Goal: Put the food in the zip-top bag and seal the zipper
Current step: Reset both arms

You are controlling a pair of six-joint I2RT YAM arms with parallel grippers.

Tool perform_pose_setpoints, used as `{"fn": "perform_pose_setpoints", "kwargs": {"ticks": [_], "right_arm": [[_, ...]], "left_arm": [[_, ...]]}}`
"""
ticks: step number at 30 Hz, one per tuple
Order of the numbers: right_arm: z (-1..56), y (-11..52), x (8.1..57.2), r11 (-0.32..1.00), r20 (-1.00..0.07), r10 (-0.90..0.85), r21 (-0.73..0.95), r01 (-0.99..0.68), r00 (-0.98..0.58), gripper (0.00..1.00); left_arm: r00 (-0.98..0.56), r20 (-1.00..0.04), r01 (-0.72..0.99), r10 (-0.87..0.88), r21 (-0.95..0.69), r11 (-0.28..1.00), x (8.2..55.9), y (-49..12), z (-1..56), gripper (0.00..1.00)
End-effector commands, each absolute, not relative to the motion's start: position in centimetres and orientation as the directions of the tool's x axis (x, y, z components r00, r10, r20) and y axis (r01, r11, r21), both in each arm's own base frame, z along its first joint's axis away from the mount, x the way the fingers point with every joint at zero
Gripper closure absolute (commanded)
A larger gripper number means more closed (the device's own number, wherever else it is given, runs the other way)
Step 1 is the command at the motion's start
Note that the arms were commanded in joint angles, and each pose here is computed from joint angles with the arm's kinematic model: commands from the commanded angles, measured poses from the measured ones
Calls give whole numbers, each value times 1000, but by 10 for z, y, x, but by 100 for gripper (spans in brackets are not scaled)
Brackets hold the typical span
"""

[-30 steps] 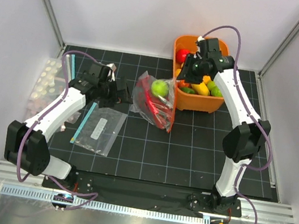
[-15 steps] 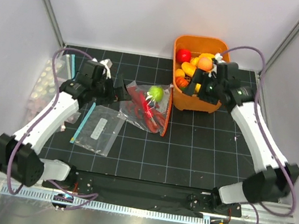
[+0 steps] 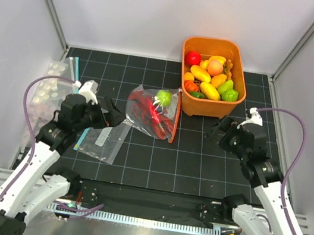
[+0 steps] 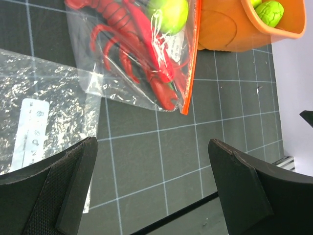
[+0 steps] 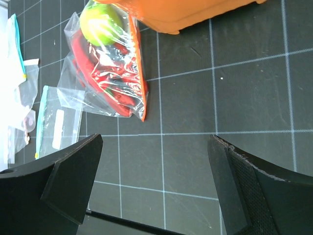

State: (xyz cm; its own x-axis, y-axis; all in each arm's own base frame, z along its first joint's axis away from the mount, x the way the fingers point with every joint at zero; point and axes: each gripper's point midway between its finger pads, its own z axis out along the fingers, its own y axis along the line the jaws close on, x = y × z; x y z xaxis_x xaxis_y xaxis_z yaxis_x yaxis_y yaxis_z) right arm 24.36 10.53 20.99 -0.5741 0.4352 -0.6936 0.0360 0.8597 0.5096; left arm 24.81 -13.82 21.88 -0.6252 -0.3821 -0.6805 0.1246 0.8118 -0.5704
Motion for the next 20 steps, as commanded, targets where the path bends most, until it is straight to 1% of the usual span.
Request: {"fn": "perform_pose_setpoints", "kwargs": {"ticks": [1, 5, 11, 17, 19, 20], "right_arm": [[213, 97, 245, 853, -713, 470, 519, 60, -520, 4], [215, 99, 238, 859, -731, 445, 511, 17, -518, 5], [208, 96, 233, 861, -716, 449, 507, 45, -535, 4], [206, 99, 232, 859, -711, 442, 511, 29, -547, 5], [207, 99, 233, 860, -712, 440, 510, 28, -547, 4], [209, 99, 233, 856, -711, 447, 516, 28, -542, 2]], "left_arm": [[-559, -735, 157, -383, -547, 822, 247, -130, 220, 0], [-552, -731, 151, -400, -560, 814, 234, -126, 214, 0], [-559, -717, 135, -417, -575, 807, 227, -124, 211, 0], [-560, -718, 128, -413, -568, 813, 224, -122, 208, 0], [-557, -722, 128, -411, -563, 816, 225, -121, 209, 0], [-556, -723, 127, -411, -563, 817, 225, -121, 210, 0]]}}
